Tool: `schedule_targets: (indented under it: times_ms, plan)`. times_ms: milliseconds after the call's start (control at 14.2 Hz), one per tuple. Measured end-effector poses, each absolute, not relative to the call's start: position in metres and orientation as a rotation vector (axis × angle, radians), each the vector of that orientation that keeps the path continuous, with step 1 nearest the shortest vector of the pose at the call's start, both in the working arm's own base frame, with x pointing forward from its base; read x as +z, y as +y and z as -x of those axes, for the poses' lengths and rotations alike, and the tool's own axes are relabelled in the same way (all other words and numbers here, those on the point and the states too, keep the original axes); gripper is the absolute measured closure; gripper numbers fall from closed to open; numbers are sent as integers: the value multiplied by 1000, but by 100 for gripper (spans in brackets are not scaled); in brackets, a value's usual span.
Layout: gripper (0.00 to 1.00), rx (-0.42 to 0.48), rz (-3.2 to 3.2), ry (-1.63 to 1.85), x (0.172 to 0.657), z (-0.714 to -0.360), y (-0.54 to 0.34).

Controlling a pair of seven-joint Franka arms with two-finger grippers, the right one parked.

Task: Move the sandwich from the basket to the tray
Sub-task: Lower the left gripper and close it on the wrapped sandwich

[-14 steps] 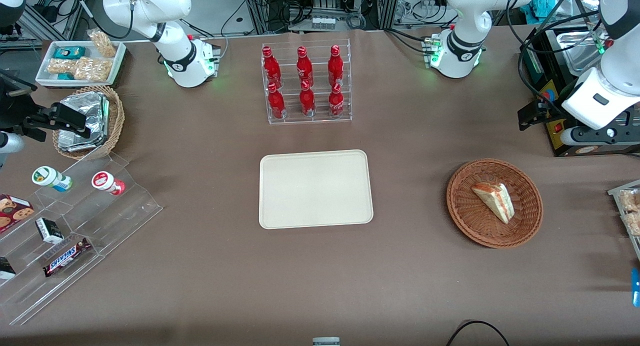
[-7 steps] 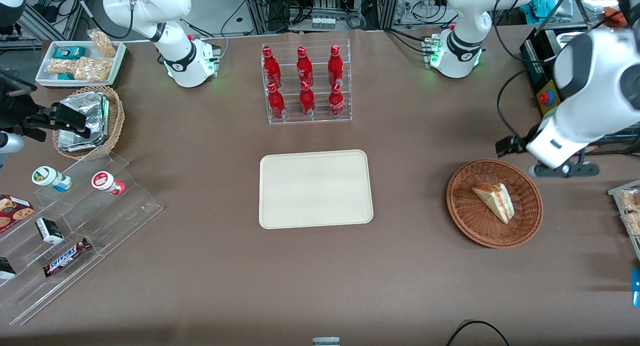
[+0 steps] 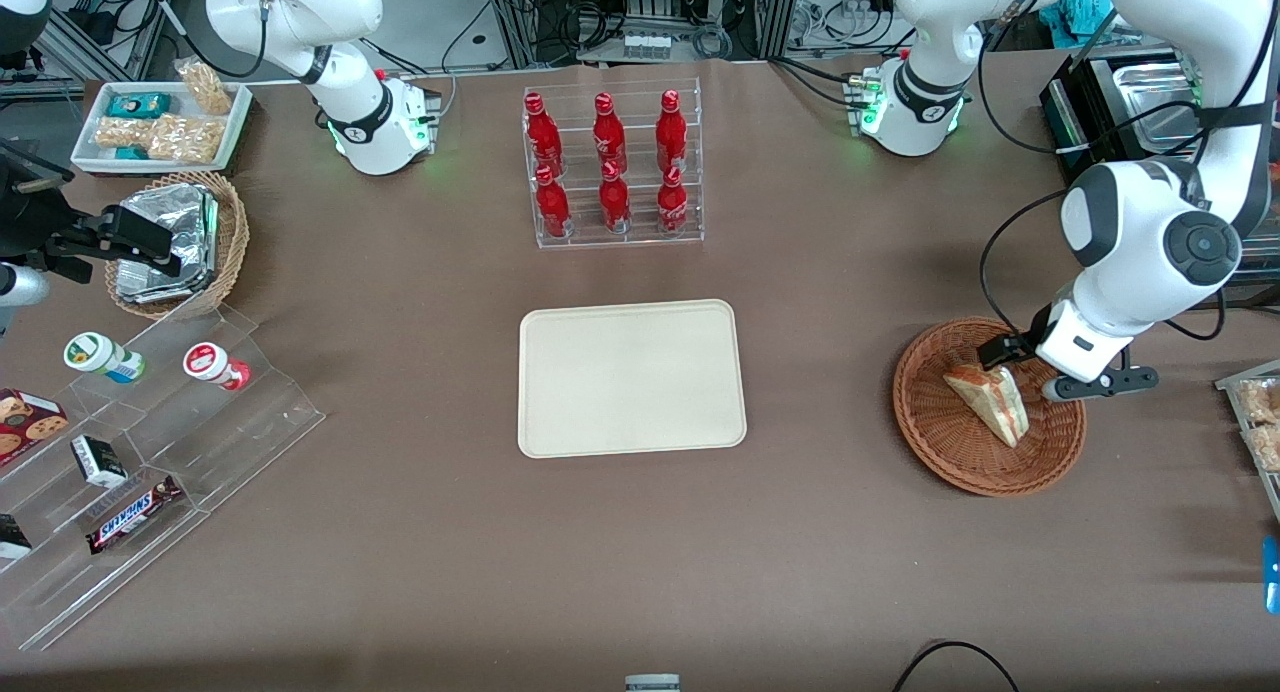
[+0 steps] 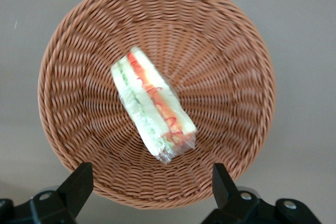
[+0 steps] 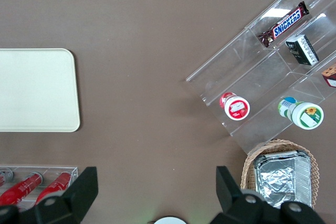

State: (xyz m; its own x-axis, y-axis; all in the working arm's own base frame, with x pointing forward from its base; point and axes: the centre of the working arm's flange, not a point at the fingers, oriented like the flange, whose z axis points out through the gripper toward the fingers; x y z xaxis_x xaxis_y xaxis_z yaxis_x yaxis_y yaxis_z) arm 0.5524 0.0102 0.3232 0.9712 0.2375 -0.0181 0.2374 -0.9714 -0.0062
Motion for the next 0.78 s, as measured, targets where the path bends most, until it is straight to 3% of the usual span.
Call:
schedule_targets:
  times_ms: [424,706,776]
  plan:
    - [0,-35,2974,-1049,310,-560,7]
    - [0,-5,2948,-1137,270,-563,7]
    - [7,0,2948,-1142,259,-564,6]
